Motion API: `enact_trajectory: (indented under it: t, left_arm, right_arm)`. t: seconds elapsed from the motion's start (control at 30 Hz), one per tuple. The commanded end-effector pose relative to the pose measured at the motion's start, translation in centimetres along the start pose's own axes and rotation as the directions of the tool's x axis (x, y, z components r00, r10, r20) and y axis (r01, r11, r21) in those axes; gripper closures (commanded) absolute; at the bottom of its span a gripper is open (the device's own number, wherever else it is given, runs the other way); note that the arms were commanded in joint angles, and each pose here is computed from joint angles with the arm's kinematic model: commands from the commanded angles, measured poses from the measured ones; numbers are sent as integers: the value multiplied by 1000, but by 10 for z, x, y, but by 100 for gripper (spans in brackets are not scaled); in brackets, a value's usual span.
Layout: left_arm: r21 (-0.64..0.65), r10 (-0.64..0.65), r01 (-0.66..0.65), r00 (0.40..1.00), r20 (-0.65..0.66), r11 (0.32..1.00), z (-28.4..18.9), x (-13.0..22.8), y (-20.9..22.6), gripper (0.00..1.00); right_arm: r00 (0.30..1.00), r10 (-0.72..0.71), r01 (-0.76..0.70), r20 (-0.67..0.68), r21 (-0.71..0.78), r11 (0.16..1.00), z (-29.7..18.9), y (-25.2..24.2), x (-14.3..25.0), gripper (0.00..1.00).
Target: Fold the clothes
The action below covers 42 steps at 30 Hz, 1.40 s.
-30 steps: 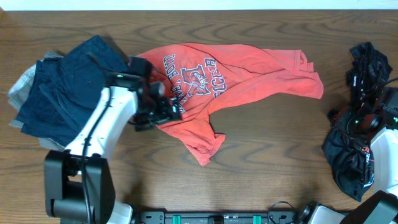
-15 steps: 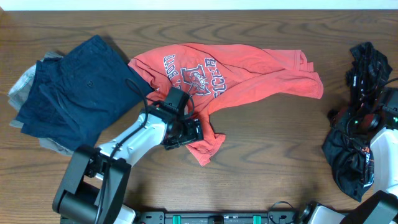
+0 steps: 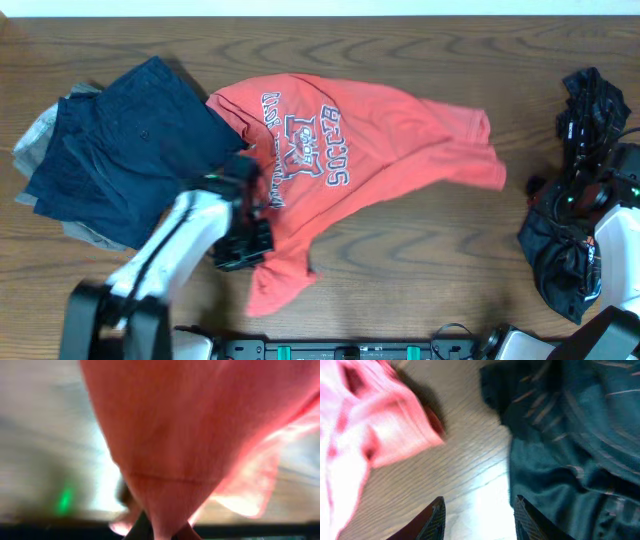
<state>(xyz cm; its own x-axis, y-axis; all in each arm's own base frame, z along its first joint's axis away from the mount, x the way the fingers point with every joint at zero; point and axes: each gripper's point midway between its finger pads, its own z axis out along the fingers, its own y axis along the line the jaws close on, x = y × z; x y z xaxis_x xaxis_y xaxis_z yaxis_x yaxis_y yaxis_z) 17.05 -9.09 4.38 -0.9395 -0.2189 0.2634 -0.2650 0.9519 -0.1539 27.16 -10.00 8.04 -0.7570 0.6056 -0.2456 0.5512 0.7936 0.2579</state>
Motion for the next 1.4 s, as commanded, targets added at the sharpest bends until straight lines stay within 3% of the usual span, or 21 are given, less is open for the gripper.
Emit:
enact_trajectory:
  t: [0.0,0.17,0.37,0.57,0.73,1.0,1.37]
  left_arm:
    - [42,26,-31,994,107,999,-27,-12,6,94]
    - [78,22,-37,982,188,996,-39,-20,4,94]
    - [78,23,-38,981,191,996,-39,-21,3,94]
    - [86,27,-46,977,212,995,-41,-26,1,94]
    - [94,30,-54,972,234,994,-42,-32,-2,94]
    - [98,33,-59,968,247,993,-43,-35,-3,94]
    - [100,33,-60,968,250,993,-43,-35,-4,94]
  right_arm:
    - [997,-69,66,-33,-100,993,2,29,9,58]
    - [978,-198,183,-71,-180,967,5,74,29,58]
    - [966,-254,244,-50,-150,958,1,111,32,53]
    - [976,-217,215,-6,-108,971,5,140,5,52]
    - [991,-125,121,-39,-108,987,43,153,-2,52]
    - [987,-143,134,-66,-131,982,99,175,5,55]
    - [981,-169,178,93,-93,980,111,184,-25,53]
